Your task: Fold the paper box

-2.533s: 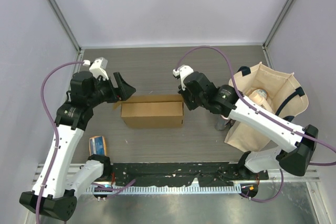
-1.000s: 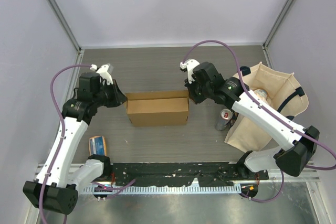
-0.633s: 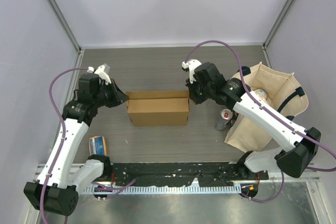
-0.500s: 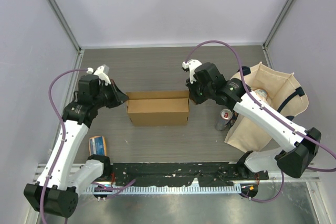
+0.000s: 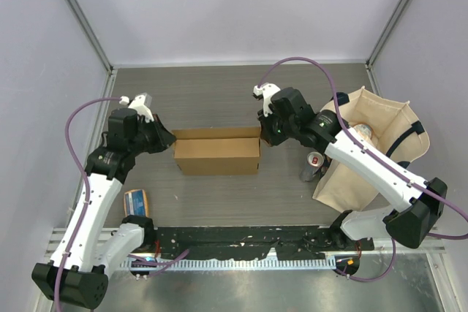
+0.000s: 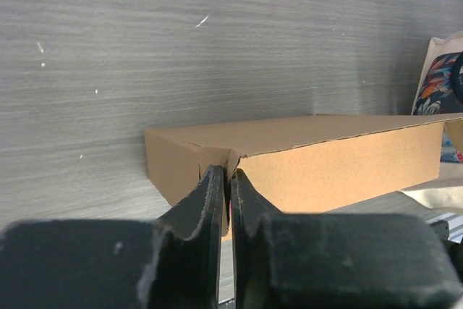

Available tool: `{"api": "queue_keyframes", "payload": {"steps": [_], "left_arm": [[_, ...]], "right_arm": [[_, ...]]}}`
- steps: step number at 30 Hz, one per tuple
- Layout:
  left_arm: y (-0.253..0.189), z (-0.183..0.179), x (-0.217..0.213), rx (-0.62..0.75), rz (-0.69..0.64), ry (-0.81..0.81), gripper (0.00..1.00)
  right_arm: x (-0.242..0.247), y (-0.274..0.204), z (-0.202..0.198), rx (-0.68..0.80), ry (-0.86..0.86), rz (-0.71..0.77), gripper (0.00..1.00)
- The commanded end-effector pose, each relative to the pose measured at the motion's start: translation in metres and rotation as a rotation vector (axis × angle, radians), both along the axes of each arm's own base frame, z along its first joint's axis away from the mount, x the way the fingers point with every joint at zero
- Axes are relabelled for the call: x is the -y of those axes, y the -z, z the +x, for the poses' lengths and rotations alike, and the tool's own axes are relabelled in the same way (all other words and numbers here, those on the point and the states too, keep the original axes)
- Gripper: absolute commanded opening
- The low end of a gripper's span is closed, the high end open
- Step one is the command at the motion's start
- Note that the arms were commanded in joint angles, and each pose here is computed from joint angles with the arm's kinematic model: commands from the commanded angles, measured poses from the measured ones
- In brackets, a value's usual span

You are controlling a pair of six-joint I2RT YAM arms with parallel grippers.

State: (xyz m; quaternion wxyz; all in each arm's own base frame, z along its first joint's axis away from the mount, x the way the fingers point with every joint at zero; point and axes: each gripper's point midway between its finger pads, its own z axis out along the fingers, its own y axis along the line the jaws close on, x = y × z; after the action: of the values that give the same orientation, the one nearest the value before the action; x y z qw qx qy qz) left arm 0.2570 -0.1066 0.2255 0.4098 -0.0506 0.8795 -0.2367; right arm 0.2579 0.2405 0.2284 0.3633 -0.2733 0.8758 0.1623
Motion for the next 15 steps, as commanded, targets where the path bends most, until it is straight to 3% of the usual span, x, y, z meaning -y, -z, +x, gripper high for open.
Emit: {"api": "queue_keyframes", "payload": {"steps": [1, 2, 4, 8, 11, 15], "left_arm": [[0.028, -0.019, -0.009, -0.107, 0.081, 0.017, 0.16], [0.026, -0.018, -0.009, -0.096, 0.080, 0.016, 0.21], [0.024, -0.017, -0.011, -0.095, 0.083, 0.001, 0.21], [0.028, -0.015, -0.011, -0.117, 0.088, -0.006, 0.06], [0.032, -0.015, -0.014, -0.134, 0.092, -0.029, 0.01], [0.037, -0.016, -0.018, -0.146, 0.091, -0.069, 0.00]], "right_arm": [[-0.020, -0.009, -0.006, -0.004, -0.048, 0.094, 0.01], [-0.020, -0.009, -0.006, -0.004, -0.048, 0.092, 0.01], [-0.020, -0.009, -0.006, -0.004, -0.048, 0.095, 0.01], [-0.020, -0.011, -0.007, -0.003, -0.047, 0.100, 0.01], [-0.021, -0.013, -0.007, -0.007, -0.039, 0.112, 0.02], [-0.024, -0.015, -0.004, -0.039, 0.030, 0.155, 0.02]]}}
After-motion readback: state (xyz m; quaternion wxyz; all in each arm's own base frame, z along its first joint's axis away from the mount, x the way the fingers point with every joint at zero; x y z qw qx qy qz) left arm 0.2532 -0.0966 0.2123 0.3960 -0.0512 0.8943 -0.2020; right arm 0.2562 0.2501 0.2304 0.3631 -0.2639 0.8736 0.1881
